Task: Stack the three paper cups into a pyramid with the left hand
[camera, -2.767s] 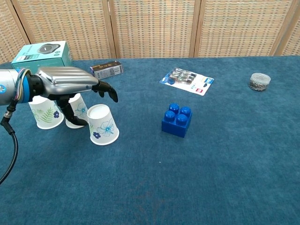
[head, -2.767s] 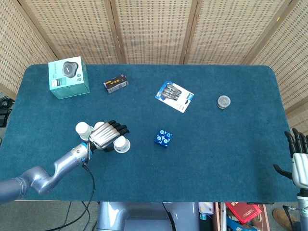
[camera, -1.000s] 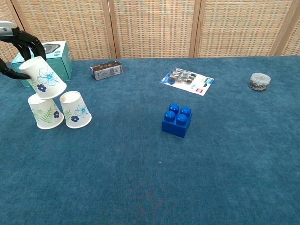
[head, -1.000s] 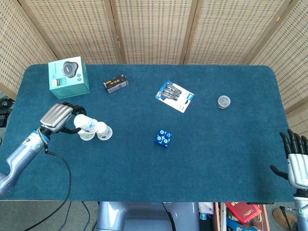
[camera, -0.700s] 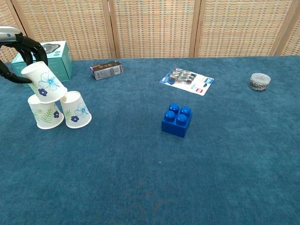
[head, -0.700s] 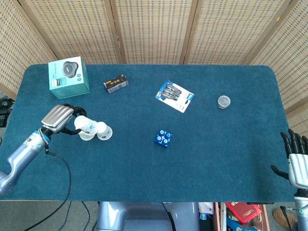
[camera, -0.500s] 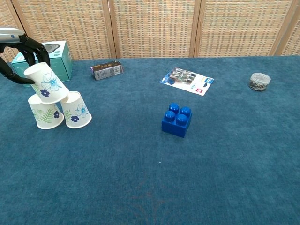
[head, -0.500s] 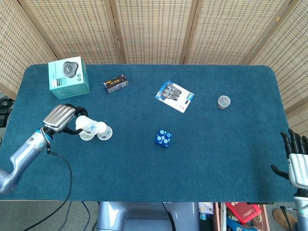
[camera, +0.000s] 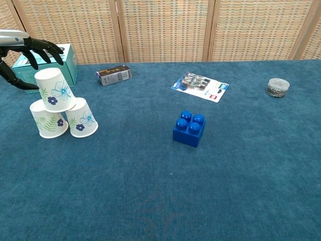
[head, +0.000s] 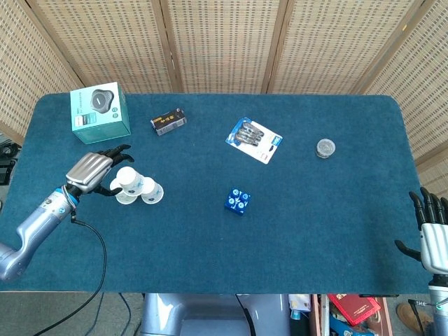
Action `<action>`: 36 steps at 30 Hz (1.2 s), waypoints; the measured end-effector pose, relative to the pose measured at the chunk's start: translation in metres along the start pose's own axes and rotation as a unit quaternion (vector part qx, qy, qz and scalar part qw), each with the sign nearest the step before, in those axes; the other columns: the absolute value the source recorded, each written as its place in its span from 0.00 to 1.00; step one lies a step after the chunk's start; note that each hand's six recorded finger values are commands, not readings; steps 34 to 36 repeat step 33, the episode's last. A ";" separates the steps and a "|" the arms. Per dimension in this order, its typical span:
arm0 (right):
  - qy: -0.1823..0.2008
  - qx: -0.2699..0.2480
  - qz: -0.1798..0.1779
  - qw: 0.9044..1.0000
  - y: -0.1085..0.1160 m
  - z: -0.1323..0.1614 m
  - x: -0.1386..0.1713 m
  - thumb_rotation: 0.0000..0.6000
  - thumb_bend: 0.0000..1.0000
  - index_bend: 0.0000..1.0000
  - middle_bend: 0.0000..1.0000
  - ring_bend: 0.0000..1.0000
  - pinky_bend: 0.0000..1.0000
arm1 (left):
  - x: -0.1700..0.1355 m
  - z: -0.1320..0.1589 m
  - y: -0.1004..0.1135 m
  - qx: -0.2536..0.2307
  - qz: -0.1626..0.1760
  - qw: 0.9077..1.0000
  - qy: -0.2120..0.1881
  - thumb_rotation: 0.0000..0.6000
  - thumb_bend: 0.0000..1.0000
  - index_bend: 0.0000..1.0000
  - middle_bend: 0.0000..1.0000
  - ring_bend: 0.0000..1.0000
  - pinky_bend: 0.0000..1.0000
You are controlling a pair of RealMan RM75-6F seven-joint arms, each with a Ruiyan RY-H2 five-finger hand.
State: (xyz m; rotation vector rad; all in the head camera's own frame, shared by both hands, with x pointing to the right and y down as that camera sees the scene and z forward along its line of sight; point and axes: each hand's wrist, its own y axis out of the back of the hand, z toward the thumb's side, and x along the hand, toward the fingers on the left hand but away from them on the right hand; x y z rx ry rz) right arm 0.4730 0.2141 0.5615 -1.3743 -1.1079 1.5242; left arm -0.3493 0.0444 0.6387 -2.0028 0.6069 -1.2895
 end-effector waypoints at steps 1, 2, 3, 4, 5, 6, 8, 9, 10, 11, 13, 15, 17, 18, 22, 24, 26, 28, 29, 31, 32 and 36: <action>0.000 0.000 0.000 1.000 0.000 0.000 0.000 1.00 0.00 0.00 0.00 0.00 0.00 | 0.000 0.000 0.001 0.000 0.002 1.000 0.000 1.00 0.27 0.20 0.04 0.16 0.24; 0.000 -0.001 -0.001 1.000 0.000 0.000 0.000 1.00 0.00 0.00 0.00 0.00 0.00 | -0.001 0.000 0.002 -0.001 0.004 1.000 0.000 1.00 0.27 0.20 0.03 0.15 0.23; 0.000 -0.001 -0.001 1.000 0.000 0.000 0.000 1.00 0.00 0.00 0.00 0.00 0.00 | -0.002 0.000 0.004 -0.002 0.006 1.000 0.000 1.00 0.27 0.18 0.02 0.14 0.22; 0.000 -0.001 -0.001 1.000 0.000 0.000 0.000 1.00 0.00 0.00 0.00 0.00 0.00 | -0.003 0.000 0.005 -0.004 0.007 1.000 0.001 1.00 0.27 0.17 0.01 0.13 0.20; 0.000 -0.001 -0.001 1.000 0.001 0.000 0.000 1.00 0.00 0.00 0.00 0.00 0.00 | -0.003 -0.001 0.006 -0.005 0.008 1.000 0.001 1.00 0.27 0.15 0.00 0.10 0.18; 0.000 -0.002 -0.001 1.000 0.001 0.000 0.000 1.00 0.00 0.00 0.00 0.00 0.00 | -0.005 -0.002 0.008 -0.007 0.008 1.000 0.002 1.00 0.27 0.10 0.00 0.06 0.13; 0.000 -0.003 -0.001 1.000 0.001 0.000 0.001 1.00 0.00 0.00 0.00 0.00 0.00 | -0.009 -0.004 0.012 -0.010 0.009 1.000 0.006 1.00 0.27 0.03 0.00 0.01 0.04; 0.000 -0.003 -0.001 1.000 0.001 0.000 0.001 1.00 0.00 0.00 0.00 0.00 0.00 | -0.013 -0.007 0.016 -0.012 0.012 1.000 0.011 1.00 0.27 0.00 0.00 0.00 0.01; 0.000 -0.004 -0.002 1.000 0.002 0.000 0.001 1.00 0.00 0.00 0.00 0.00 0.00 | -0.017 -0.010 0.019 -0.014 0.017 1.000 0.016 1.00 0.27 0.00 0.00 0.00 0.00; 0.000 -0.005 -0.003 1.000 0.002 0.000 0.001 1.00 0.00 0.00 0.00 0.00 0.00 | -0.021 -0.013 0.023 -0.016 0.024 0.999 0.022 1.00 0.27 0.00 0.00 0.00 0.00; 0.003 -0.007 -0.003 1.000 0.003 0.001 0.002 1.00 0.00 0.00 0.00 0.00 0.00 | -0.035 -0.020 0.031 -0.024 0.046 0.998 0.036 1.00 0.27 0.00 0.00 0.00 0.00; 0.005 -0.008 -0.003 1.000 0.004 0.002 0.003 1.00 0.00 0.00 0.00 0.00 0.00 | -0.053 -0.030 0.038 -0.029 0.074 0.995 0.054 1.00 0.27 0.00 0.00 0.00 0.00; 0.010 -0.010 -0.004 1.000 0.005 0.004 0.005 1.00 0.00 0.00 0.00 0.00 0.00 | -0.072 -0.038 0.043 -0.032 0.099 0.992 0.073 1.00 0.27 0.00 0.00 0.00 0.00; 0.012 -0.011 -0.004 1.000 0.005 0.005 0.005 1.00 0.00 0.00 0.00 0.00 0.00 | -0.085 -0.044 0.045 -0.035 0.115 0.989 0.087 1.00 0.26 0.00 0.00 0.00 0.00; 0.023 -0.015 -0.003 1.000 0.007 0.012 0.009 1.00 0.00 0.00 0.00 0.00 0.00 | -0.132 -0.059 0.042 -0.040 0.160 0.977 0.137 1.00 0.26 0.00 0.00 0.00 0.00; 0.029 -0.016 -0.002 0.999 0.007 0.015 0.010 1.00 0.00 0.00 0.00 0.00 0.00 | -0.159 -0.066 0.036 -0.042 0.178 0.969 0.165 1.00 0.26 0.00 0.00 0.00 0.00; 0.036 -0.017 -0.002 0.999 0.008 0.018 0.012 1.00 0.00 0.00 0.00 0.00 0.00 | -0.183 -0.070 0.028 -0.045 0.188 0.963 0.190 1.00 0.26 0.00 0.00 0.00 0.00; 0.042 -0.020 -0.001 0.999 0.008 0.020 0.015 1.00 0.00 0.00 0.00 0.00 0.00 | -0.210 -0.073 0.015 -0.048 0.193 0.955 0.221 1.00 0.26 0.00 0.00 0.00 0.00; 0.043 -0.021 -0.001 0.999 0.009 0.020 0.016 1.00 0.00 0.00 0.00 0.00 0.00 | -0.221 -0.073 0.009 -0.049 0.193 0.952 0.233 1.00 0.26 0.00 0.00 0.00 0.00; 0.044 -0.022 -0.002 0.999 0.010 0.020 0.017 1.00 0.00 0.00 0.00 0.00 0.00 | -0.241 -0.070 -0.003 -0.051 0.190 0.947 0.255 1.00 0.26 0.00 0.00 0.00 0.00; 0.044 -0.022 -0.002 0.999 0.010 0.020 0.018 1.00 0.00 0.00 0.00 0.00 0.00 | -0.247 -0.069 -0.008 -0.052 0.188 0.946 0.259 1.00 0.26 0.00 0.00 0.00 0.00; 0.044 -0.023 -0.003 0.999 0.011 0.019 0.018 1.00 0.00 0.00 0.00 0.00 0.00 | -0.251 -0.066 -0.012 -0.054 0.186 0.946 0.260 1.00 0.26 0.00 0.00 0.00 0.00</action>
